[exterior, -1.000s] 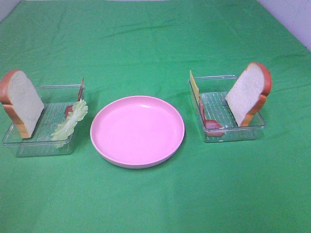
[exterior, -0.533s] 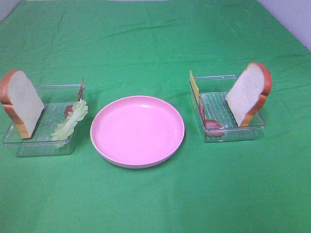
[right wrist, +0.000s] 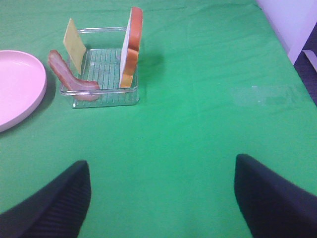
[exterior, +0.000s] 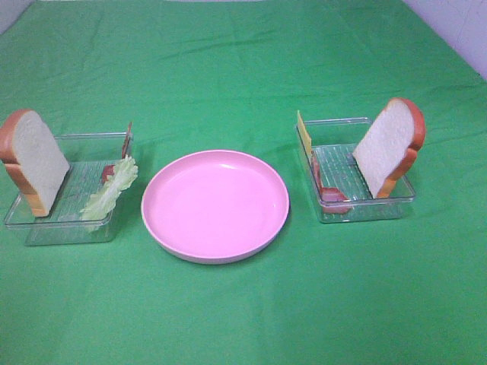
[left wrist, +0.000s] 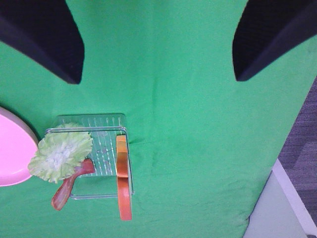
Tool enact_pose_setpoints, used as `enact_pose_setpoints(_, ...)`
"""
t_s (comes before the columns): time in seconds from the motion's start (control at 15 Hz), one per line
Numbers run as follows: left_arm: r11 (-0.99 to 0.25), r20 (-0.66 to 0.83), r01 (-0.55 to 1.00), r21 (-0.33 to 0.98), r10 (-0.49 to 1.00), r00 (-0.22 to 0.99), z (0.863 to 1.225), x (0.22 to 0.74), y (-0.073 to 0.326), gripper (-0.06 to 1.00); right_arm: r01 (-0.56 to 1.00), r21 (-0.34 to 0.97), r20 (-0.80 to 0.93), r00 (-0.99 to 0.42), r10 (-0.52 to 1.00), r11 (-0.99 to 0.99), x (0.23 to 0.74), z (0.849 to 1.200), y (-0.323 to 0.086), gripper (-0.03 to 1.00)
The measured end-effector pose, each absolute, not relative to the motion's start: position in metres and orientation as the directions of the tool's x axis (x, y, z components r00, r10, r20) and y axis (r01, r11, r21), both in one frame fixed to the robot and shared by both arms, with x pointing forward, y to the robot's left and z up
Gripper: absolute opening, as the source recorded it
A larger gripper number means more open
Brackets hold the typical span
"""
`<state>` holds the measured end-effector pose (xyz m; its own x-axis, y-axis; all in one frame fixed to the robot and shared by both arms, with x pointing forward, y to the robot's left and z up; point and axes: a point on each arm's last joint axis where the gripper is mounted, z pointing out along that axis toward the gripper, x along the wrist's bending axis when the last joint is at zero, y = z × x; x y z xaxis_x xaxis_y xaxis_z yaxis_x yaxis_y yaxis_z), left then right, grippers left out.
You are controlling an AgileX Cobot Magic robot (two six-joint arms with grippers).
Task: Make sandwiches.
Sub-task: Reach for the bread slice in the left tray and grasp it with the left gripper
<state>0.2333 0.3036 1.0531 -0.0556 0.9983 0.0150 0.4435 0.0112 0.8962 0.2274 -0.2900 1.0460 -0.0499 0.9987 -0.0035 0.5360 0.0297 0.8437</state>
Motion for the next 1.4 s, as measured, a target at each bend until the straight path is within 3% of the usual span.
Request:
enact_pose_setpoints(0.4,0.067,-0.067,0.372,0.926,0.998,-0.013,1.091,0.271,0.298,0.77,0.536,0.844,-0.003,-0.05,0.999,0.03,0.227,1.046,-0.29,0.75)
enact_pose_setpoints(0.73,0.094,-0.094,0.545,0.833,0.995,-0.027,1.12,0.361,0.3,0.77,0.536,0.844,-0.003,-0.05,0.999,0.03,0.227,1.046,-0.29,0.75)
enact_pose_setpoints(0.87,0.097,-0.096,0.642,0.76,0.995,-0.036,1.123,0.402,0.301,0.77,0.536,0.844,-0.003,-0.05,0.999,0.03,0.227,1.046,-0.29,0.75)
enact_pose_setpoints(1.0,0.098,-0.099,0.795,0.598,0.994,-0.048,1.114,0.462,0.303,0.77,0.536,0.844,-0.003,-0.05,0.999,0.03,0.227,1.046,-0.29,0.75)
enact_pose_setpoints(1.4,0.088,-0.098,0.911,0.403,0.994,-0.052,1.083,0.552,0.302,0.77,0.536,0.844,-0.003,-0.05,0.999,0.03,0.227,1.046,-0.29,0.75)
